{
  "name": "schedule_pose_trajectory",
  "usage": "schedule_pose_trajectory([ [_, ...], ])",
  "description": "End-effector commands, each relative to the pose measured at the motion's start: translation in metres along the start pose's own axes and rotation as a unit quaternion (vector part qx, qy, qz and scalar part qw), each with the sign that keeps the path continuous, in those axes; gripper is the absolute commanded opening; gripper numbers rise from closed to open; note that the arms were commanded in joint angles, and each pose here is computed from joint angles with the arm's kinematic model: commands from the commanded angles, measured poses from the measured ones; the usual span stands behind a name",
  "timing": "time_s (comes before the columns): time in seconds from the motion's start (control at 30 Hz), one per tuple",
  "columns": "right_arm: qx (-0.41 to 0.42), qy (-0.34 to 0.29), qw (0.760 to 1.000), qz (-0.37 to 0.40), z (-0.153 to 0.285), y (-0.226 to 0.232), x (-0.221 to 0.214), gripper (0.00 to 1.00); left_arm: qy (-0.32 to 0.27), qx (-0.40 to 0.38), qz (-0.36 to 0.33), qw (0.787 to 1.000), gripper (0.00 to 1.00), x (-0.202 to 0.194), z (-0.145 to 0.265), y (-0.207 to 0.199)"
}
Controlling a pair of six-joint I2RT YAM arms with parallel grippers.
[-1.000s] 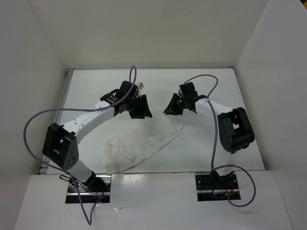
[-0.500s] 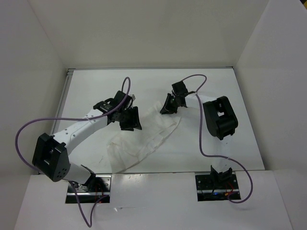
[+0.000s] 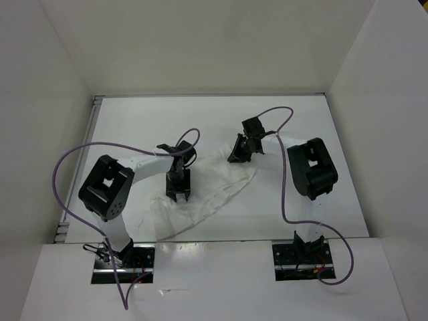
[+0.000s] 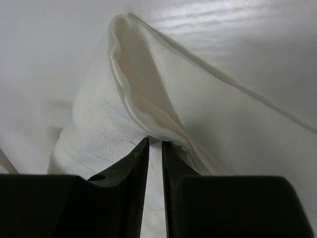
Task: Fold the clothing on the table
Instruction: Fold the skirt
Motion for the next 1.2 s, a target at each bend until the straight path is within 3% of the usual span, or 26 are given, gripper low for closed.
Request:
schedule_pose_trajectory([
  [0.0,-0.082,0.040,0.996,-0.015,0.013,-0.038,-0.035,0.22,0.009,-0.003,0.000,1.000,0.53,0.013,-0.029,-0.004],
  [0.27,-0.144,0.078,0.985,-0.050,0.032,-0.076,-0.085,0.22,-0.011,-0.036,-0.036,0.999,0.52,0.083,-0.056,-0.048],
  [0.3,-0.162,0.078,0.982,-0.057,0.037,-0.085,-0.093,0.22,-0.037,-0.055,-0.039,0.997,0.52,0.107,-0.047,-0.062],
  [0.43,-0.186,0.058,0.978,-0.075,0.056,-0.092,-0.092,0.22,-0.082,-0.073,-0.066,0.992,0.52,0.157,-0.035,-0.084],
  [0.67,-0.233,0.042,0.968,-0.088,0.064,-0.109,-0.084,0.22,-0.138,-0.066,-0.090,0.984,0.58,0.225,-0.013,-0.081],
  [0.83,-0.250,0.028,0.963,-0.098,0.063,-0.126,-0.064,0.22,-0.142,-0.049,-0.088,0.985,0.59,0.231,-0.013,-0.066],
  [1.0,-0.288,0.007,0.954,-0.086,0.061,-0.143,-0.034,0.22,-0.122,-0.043,-0.079,0.988,0.59,0.213,-0.023,-0.051],
  [1.17,-0.236,-0.024,0.970,-0.060,0.066,-0.118,0.000,0.22,-0.103,-0.082,-0.070,0.989,0.59,0.195,-0.011,-0.058],
])
Point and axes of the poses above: each gripper's point midway between its finger pads, its own z axis back along the fingers, its own y axis along the line the jaws close on, x = y × z, the point moved 1 cm from there along z, back along the fingers, and after that the axes turned 7 degrees about z, right-handed, at the moved point
